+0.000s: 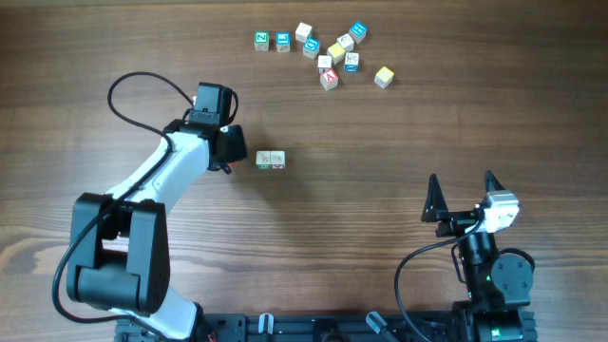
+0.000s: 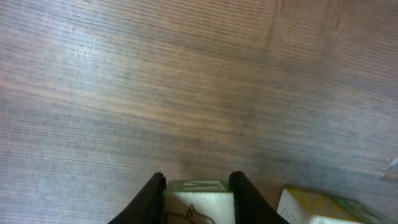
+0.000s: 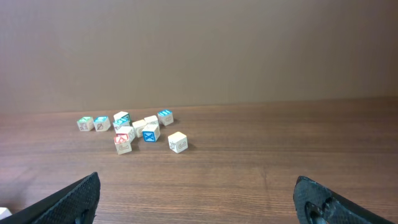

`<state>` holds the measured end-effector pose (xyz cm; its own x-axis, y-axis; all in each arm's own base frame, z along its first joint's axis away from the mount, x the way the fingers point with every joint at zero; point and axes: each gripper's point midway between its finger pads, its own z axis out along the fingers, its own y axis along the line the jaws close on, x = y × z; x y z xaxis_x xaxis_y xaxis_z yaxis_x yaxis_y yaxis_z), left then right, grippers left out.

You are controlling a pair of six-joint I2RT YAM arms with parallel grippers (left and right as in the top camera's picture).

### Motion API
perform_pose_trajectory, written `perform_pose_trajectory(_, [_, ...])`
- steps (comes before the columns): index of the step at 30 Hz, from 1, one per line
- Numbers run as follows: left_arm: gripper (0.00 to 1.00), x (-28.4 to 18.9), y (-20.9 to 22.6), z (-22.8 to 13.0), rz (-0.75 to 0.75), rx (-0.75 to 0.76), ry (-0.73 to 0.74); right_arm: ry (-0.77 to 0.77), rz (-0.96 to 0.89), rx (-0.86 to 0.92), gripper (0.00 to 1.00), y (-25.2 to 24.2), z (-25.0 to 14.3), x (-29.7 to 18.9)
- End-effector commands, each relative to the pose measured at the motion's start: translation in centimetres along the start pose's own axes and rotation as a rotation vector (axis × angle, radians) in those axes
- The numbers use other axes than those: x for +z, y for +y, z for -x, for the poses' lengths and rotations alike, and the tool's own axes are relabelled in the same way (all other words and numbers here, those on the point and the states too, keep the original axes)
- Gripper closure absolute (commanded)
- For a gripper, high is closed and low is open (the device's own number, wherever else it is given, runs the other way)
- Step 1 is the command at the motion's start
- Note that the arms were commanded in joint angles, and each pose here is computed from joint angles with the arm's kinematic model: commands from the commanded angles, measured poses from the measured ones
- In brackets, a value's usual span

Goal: Form a horizontal line
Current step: 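Carry the block down to the left end of the placed pair, then lower the block onto the table left of the pair and release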

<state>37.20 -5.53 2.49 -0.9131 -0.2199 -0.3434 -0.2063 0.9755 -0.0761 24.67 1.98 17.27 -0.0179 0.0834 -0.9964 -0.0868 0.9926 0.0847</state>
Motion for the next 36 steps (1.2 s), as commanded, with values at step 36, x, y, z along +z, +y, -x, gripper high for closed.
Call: perform_pose_trajectory(36, [0.52,1.1,-0.5,0.4,-0.053,0.071,-0.071,-0.006,0.014,-0.006,0.0,0.2,0.1,0.0])
